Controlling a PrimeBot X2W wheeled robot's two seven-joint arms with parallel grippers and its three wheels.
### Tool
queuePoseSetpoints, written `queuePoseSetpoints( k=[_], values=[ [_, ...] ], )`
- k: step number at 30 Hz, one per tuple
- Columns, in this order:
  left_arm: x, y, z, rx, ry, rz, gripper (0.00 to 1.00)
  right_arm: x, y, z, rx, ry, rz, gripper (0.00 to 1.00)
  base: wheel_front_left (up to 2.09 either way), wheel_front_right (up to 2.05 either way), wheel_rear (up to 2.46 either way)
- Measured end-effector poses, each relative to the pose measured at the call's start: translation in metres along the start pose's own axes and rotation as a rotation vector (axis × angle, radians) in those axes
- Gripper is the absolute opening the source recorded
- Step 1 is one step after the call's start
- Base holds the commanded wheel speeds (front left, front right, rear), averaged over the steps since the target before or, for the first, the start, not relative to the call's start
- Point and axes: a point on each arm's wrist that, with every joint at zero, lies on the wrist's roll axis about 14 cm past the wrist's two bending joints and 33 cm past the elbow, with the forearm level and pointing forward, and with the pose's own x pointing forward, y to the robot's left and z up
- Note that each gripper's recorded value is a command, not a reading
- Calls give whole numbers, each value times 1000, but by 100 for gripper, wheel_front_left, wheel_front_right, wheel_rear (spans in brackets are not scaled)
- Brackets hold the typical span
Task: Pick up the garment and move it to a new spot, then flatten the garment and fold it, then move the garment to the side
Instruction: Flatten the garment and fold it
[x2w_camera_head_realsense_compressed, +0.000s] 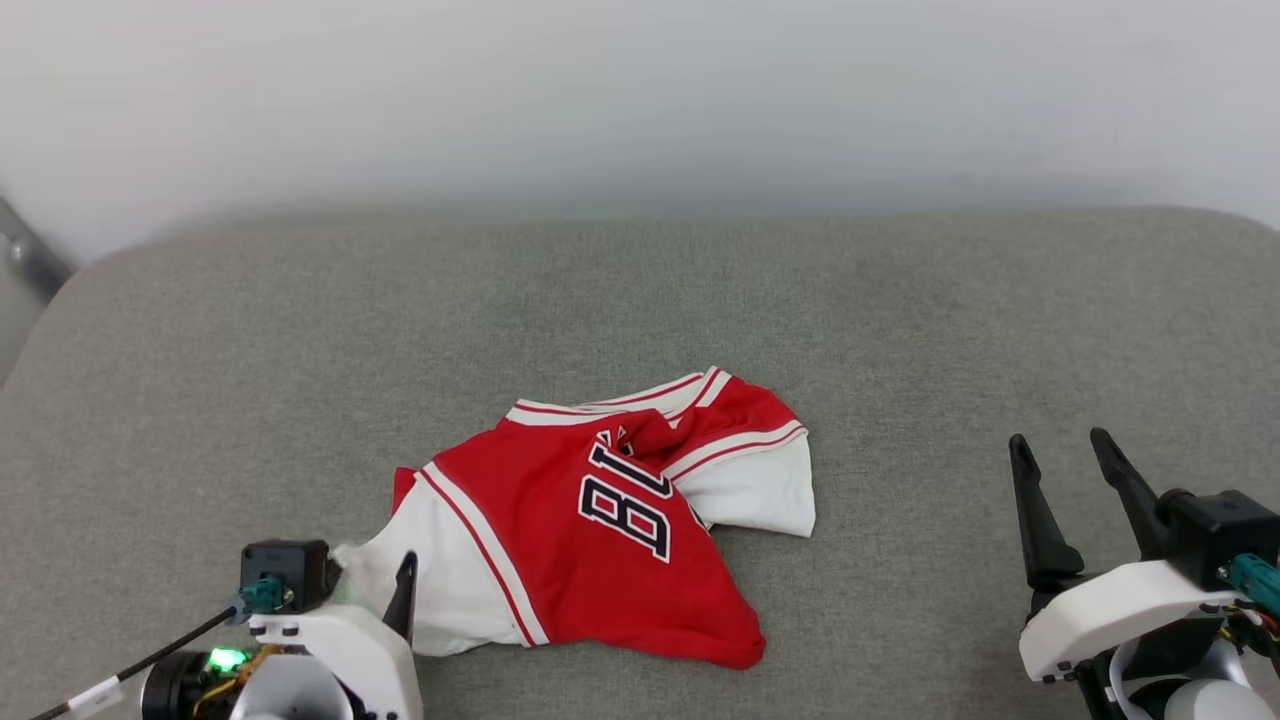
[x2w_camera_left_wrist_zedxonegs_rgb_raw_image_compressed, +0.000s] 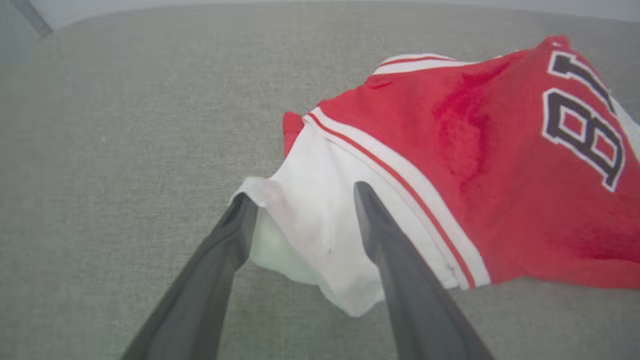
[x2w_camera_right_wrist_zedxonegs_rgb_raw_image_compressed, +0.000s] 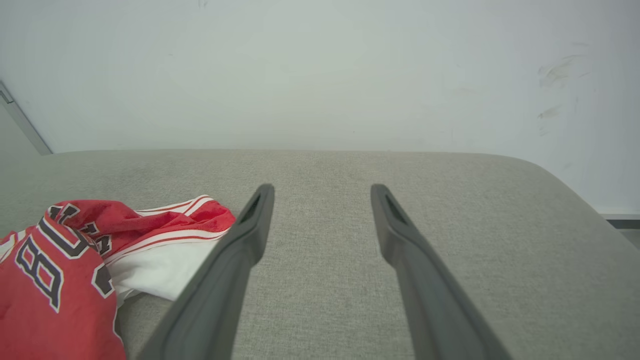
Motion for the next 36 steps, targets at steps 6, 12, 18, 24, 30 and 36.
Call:
queuePoseSetpoints(
  k=[6,12,18,24,30,36],
  values=[
    [-9,-17,61,25,-297,-27,100,-13,-2,8,-4,-12,-7,100,0,0,0],
    [-20,-31,92,11,-489,-48,100,-17,-3,13,-7,-19,-12,100,0,0,0],
    [-26,-33,104,0,-556,-42,100,-17,-8,9,-9,0,-25,100,0,0,0],
    [-30,-30,115,-2,-604,-29,100,-7,-18,-10,32,90,-52,100,0,0,0],
    [-28,-22,122,-17,-627,1,100,27,3,-41,51,283,14,100,0,0,0],
    [-20,-8,114,-37,-603,44,100,43,55,-92,17,589,210,100,0,0,0]
  ],
)
